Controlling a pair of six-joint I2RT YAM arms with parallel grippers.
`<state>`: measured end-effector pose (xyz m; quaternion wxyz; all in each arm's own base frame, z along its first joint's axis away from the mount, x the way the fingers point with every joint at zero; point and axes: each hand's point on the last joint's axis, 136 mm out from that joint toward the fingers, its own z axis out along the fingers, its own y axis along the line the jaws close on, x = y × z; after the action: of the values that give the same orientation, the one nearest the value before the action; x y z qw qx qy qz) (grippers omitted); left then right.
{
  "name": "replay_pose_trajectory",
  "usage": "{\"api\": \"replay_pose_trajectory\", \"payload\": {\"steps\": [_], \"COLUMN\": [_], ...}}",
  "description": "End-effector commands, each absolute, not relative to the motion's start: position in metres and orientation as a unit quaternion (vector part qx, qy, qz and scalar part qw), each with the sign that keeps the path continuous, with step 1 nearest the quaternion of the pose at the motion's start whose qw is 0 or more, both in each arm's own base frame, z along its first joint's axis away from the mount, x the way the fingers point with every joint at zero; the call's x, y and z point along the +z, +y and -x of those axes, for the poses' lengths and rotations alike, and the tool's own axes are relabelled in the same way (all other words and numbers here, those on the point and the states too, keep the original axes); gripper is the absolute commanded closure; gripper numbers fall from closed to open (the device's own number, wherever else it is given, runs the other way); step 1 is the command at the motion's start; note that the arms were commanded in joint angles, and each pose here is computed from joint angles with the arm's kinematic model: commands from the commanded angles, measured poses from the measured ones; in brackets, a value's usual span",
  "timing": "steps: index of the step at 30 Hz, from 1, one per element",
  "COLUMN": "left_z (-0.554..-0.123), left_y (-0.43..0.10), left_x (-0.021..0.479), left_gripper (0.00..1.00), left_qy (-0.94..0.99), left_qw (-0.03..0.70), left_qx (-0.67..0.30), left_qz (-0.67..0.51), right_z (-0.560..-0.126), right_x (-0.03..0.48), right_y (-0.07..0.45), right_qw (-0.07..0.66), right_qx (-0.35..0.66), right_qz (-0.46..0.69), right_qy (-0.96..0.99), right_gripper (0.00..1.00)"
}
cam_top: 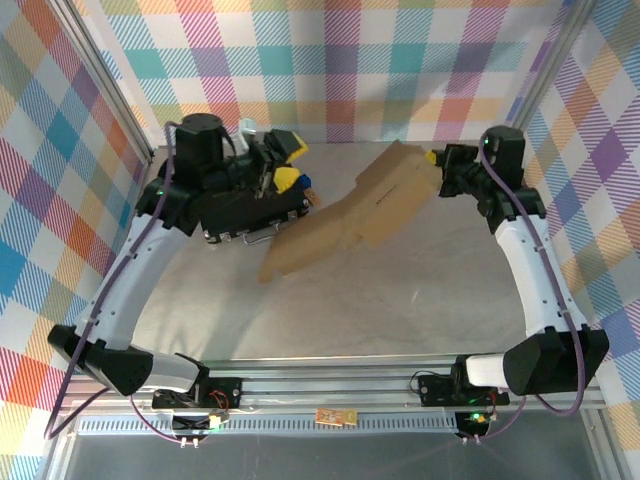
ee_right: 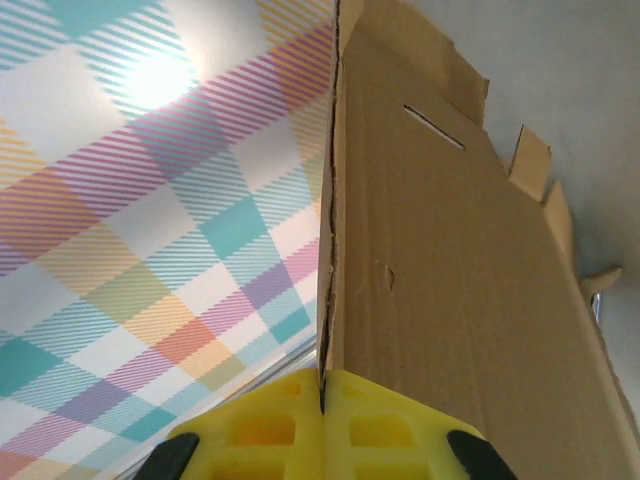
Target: Fold the paper box
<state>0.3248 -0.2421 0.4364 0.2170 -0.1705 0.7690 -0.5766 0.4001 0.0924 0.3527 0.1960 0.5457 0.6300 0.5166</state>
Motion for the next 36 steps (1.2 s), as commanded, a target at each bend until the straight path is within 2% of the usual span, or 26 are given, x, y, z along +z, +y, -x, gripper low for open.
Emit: {"api": "replay_pose_trajectory", "payload": {"steps": [1, 18, 22, 25, 31, 36], "left_z": [-0.328, -0.331, -0.331, -0.332, -0.324, -0.309], "left_y": [-0.228, -0.195, -0.187, -0.177, -0.148, -0.128], "left_x": [0.449, 0.444, 0.431, 0.419, 0.390, 0.362], "left_gripper": [0.34, 0.35, 0.35, 0.36, 0.37, 0.37], "left_qy": [0.746, 0.740, 0.749, 0.756, 0.791, 0.827], "left_qw": [0.218, 0.239, 0.239, 0.238, 0.243, 0.237], "left_qx": [-0.601, -0.588, -0.572, -0.557, -0.490, -0.427], "left_qz": [0.186, 0.222, 0.234, 0.248, 0.274, 0.278], "right_z": [-0.398, -0.377, -0.384, -0.406, -0.455, -0.496], "right_x": [0.361, 0.534, 0.559, 0.541, 0.437, 0.333], "right_y": [0.064, 0.033, 0.050, 0.088, 0.211, 0.302], "right_qw": [0.279, 0.535, 0.558, 0.524, 0.398, 0.280], "right_qx": [0.436, 0.342, 0.343, 0.357, 0.375, 0.504], "right_qz": [-0.534, -0.369, -0.316, -0.285, -0.246, -0.262], "right_qy": [0.668, 0.679, 0.686, 0.718, 0.800, 0.774], "right_gripper": [1.00, 1.00, 1.00, 1.00, 1.00, 1.00]}}
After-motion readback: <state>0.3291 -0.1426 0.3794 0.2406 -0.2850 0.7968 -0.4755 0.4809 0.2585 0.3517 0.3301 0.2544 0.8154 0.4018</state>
